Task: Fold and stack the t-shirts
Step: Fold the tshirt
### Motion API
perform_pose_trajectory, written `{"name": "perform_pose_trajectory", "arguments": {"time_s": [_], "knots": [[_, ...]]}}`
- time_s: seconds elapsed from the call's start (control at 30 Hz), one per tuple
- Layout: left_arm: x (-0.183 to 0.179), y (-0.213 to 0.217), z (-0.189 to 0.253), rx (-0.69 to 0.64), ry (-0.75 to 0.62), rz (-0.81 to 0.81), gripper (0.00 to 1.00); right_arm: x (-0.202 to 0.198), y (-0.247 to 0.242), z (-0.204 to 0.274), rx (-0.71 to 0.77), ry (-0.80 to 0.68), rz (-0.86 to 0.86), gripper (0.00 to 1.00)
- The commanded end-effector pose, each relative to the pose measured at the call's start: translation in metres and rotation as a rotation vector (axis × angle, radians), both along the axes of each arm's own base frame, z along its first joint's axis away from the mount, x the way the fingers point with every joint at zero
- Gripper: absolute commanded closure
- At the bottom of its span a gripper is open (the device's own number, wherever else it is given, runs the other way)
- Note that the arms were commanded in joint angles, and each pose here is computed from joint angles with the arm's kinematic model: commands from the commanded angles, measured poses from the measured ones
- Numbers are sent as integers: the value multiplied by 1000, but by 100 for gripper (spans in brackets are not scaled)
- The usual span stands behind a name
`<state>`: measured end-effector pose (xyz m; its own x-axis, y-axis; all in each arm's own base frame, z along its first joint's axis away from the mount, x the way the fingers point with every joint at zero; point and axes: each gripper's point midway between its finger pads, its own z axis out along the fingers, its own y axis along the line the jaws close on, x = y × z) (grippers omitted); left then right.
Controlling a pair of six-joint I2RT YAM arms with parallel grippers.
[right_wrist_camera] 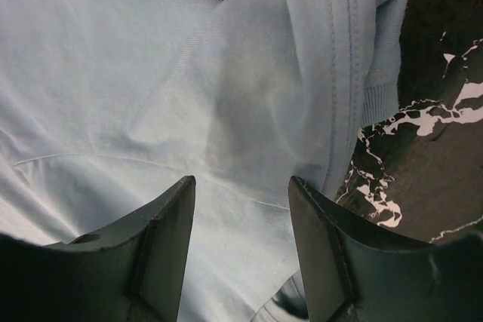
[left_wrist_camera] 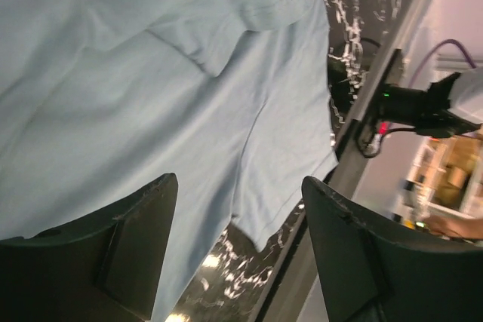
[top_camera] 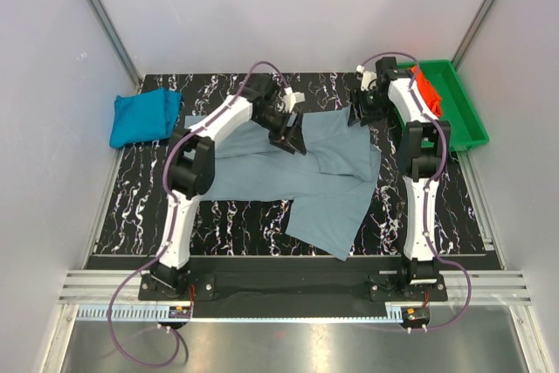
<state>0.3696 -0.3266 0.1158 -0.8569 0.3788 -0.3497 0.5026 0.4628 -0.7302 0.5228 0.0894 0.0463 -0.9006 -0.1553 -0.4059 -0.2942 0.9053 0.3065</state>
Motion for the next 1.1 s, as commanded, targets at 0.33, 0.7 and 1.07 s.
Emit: {"name": "perform_pose_trajectory", "arguments": {"time_s": [0.33, 0.7, 1.07], "knots": [[-21, -67, -34, -172, 199, -112, 34, 7, 2, -8, -11, -21, 28, 41], [-32, -88, -46, -183, 230, -140, 37, 6, 1, -9, -18, -20, 29, 41], [-16, -76, -55, -104, 164, -90, 44, 4, 3, -5, -7, -21, 30, 41]]}}
